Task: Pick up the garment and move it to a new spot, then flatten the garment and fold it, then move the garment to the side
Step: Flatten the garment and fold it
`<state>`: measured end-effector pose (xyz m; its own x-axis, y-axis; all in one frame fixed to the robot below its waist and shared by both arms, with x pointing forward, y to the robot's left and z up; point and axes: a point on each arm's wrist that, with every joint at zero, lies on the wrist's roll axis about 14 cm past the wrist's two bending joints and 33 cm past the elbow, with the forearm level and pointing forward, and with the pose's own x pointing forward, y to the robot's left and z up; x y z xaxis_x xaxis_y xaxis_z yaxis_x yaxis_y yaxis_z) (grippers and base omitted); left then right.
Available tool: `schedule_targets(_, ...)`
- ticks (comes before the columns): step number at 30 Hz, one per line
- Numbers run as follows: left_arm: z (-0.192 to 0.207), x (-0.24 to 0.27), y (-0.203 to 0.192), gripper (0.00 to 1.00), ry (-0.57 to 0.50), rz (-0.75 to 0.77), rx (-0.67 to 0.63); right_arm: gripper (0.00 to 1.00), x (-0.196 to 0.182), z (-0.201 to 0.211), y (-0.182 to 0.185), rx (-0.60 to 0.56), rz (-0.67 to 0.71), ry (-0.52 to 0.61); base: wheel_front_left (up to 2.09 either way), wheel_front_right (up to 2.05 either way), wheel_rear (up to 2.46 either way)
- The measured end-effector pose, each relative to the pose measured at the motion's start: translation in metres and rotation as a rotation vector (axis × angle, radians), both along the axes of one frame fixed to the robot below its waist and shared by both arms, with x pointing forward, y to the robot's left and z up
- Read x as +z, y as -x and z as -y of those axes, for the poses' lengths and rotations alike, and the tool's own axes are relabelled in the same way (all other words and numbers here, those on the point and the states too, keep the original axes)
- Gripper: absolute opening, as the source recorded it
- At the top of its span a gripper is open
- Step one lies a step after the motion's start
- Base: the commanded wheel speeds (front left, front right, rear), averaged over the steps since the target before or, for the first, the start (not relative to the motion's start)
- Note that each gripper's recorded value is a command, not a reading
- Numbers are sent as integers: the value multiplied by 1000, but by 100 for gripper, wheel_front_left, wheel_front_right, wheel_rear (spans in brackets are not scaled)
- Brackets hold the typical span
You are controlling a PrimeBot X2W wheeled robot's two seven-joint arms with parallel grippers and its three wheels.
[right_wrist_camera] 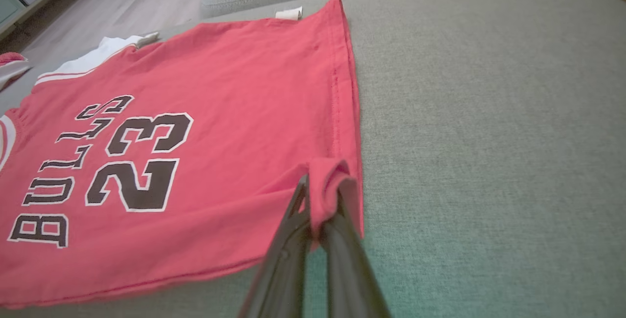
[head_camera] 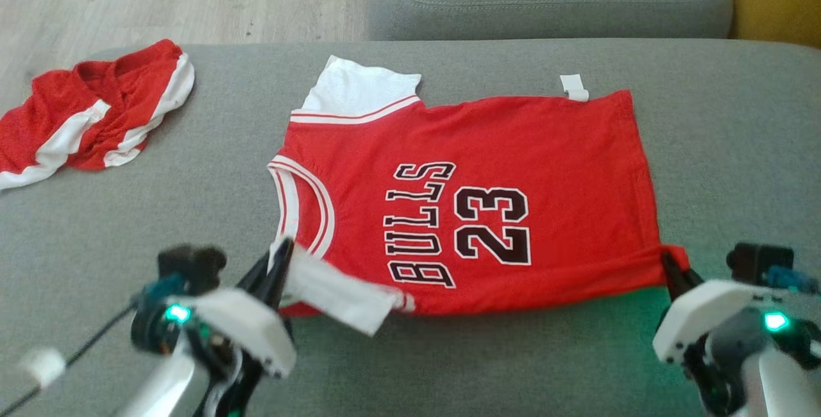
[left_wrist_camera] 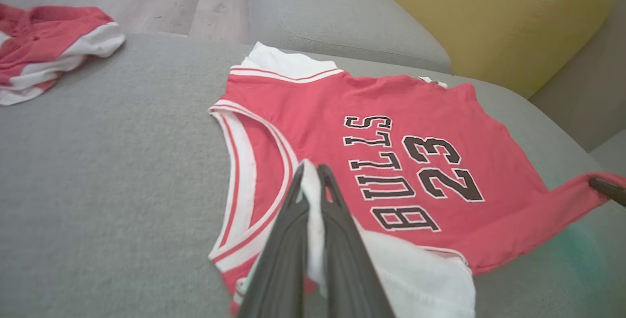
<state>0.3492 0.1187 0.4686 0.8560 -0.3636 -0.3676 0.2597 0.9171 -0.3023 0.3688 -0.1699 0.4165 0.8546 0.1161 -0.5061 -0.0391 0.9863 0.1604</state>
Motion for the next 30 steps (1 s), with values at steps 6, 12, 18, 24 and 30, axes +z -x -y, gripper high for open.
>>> schedule_targets(6, 4, 1, -38, 0, -18, -7, -13, 0, -6, 9, -24, -42, -51, -21, 0, 0, 0)
schedule_targets(12, 2, -14, -58, 0, -40, -48, -5, 0, -13, 11, -41, -54, -76, -21, 0, 0, 0)
schedule_targets(18, 1, -24, -69, 4, -45, -64, 5, 15, -21, 8, -49, -53, -94, -26, 0, 0, 0)
schedule_targets(24, 1, -14, -87, 100, -30, 10, 27, 100, -6, 1, -71, -65, 1, -68, 0, 0, 0)
schedule_targets(30, 4, 2, -94, 100, 14, 94, 33, 100, 15, -5, -86, -67, 123, -95, 0, 0, 0)
